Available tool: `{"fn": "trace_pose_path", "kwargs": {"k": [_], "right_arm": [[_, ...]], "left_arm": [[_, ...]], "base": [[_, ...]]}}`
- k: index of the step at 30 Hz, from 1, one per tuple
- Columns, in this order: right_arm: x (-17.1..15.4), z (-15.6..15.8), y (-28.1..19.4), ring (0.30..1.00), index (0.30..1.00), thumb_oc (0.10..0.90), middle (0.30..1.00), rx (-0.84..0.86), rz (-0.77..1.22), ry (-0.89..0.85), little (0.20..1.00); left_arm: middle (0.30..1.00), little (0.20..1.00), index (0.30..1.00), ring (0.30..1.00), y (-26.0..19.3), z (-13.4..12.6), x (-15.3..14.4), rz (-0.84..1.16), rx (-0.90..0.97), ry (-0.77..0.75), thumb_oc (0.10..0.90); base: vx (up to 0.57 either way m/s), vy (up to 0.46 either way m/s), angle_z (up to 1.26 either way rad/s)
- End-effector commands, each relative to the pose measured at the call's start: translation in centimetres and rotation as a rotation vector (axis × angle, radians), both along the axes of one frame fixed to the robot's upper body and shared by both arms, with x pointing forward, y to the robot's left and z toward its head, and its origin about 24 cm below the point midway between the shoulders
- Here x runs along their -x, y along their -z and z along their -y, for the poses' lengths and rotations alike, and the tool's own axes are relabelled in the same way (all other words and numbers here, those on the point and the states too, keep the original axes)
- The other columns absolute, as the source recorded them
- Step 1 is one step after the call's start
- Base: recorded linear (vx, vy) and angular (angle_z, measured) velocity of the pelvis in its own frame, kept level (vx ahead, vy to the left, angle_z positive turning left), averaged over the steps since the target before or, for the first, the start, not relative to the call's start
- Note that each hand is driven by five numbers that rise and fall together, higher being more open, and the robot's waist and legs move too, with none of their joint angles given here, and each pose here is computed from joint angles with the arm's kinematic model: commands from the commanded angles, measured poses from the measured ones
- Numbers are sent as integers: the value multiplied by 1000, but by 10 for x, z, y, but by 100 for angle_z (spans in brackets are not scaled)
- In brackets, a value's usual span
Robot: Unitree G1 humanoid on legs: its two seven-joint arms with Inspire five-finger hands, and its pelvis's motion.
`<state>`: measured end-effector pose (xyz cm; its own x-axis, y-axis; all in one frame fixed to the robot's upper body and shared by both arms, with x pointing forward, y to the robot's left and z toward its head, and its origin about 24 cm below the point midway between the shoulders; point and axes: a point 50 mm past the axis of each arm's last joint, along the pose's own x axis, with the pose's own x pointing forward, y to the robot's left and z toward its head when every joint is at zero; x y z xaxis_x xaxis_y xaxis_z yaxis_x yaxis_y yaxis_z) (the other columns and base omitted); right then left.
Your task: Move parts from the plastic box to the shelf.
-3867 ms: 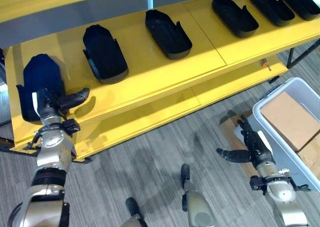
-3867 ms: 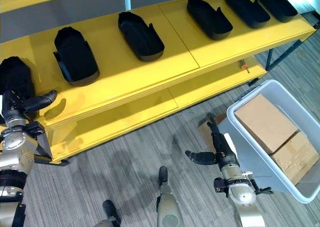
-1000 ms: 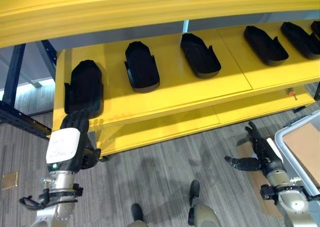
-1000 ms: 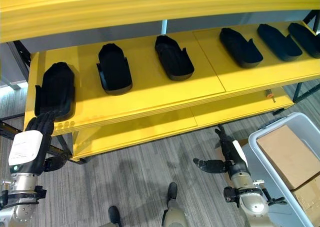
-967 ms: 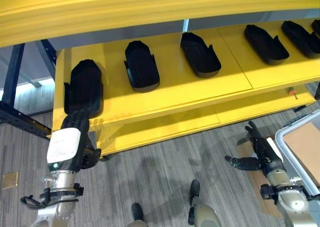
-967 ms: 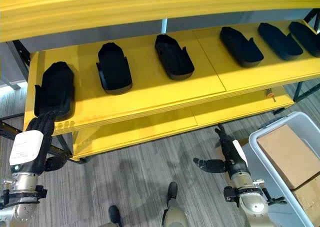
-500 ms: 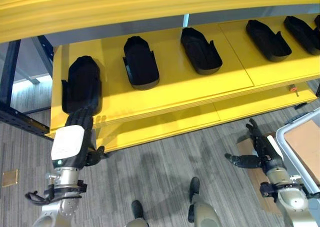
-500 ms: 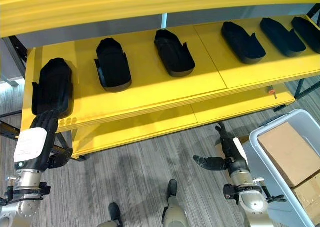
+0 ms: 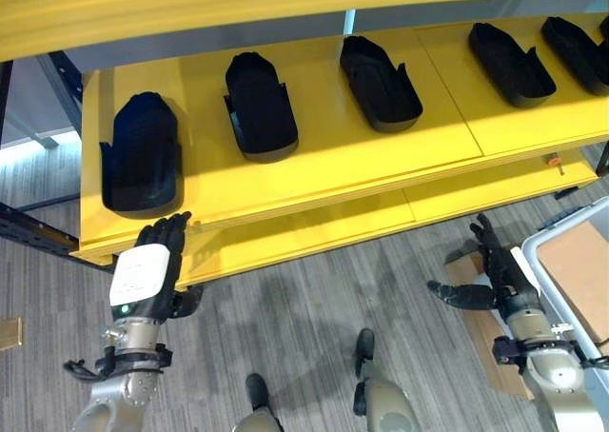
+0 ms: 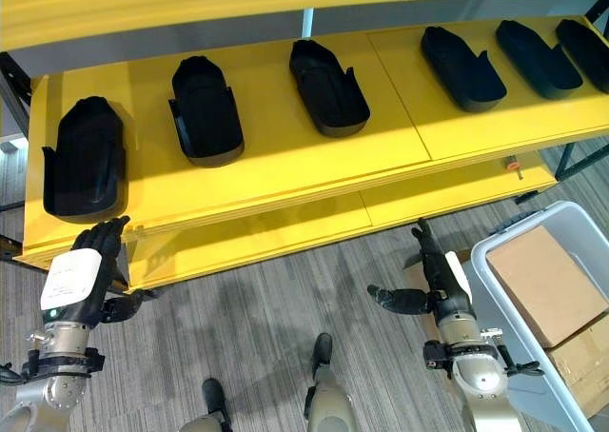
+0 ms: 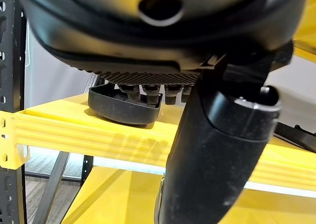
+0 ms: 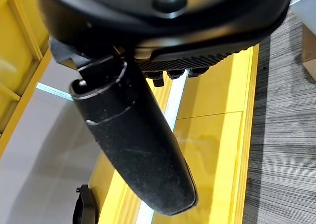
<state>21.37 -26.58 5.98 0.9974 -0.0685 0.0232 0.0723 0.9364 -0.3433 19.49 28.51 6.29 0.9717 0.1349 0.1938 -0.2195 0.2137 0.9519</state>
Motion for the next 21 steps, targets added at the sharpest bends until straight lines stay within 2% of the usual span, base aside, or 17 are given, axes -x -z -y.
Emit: {"fn": "trace_pose_path", "kwargs": {"k": [1, 21], "right_arm": [[-11, -2, -60, 1000, 1000, 900, 1000, 66, 303, -27, 1000], [-15, -4, -62, 1000, 1000, 900, 1000, 76, 313, -27, 1000]], "left_arm": [[1000, 1000, 1000, 1000, -31, -13, -8, 119, -137, 13, 900], [1000, 1000, 1000, 1000, -35, -22, -13, 145, -133, -54, 900]], "base": [[0, 0, 0], [0, 0, 0]]}}
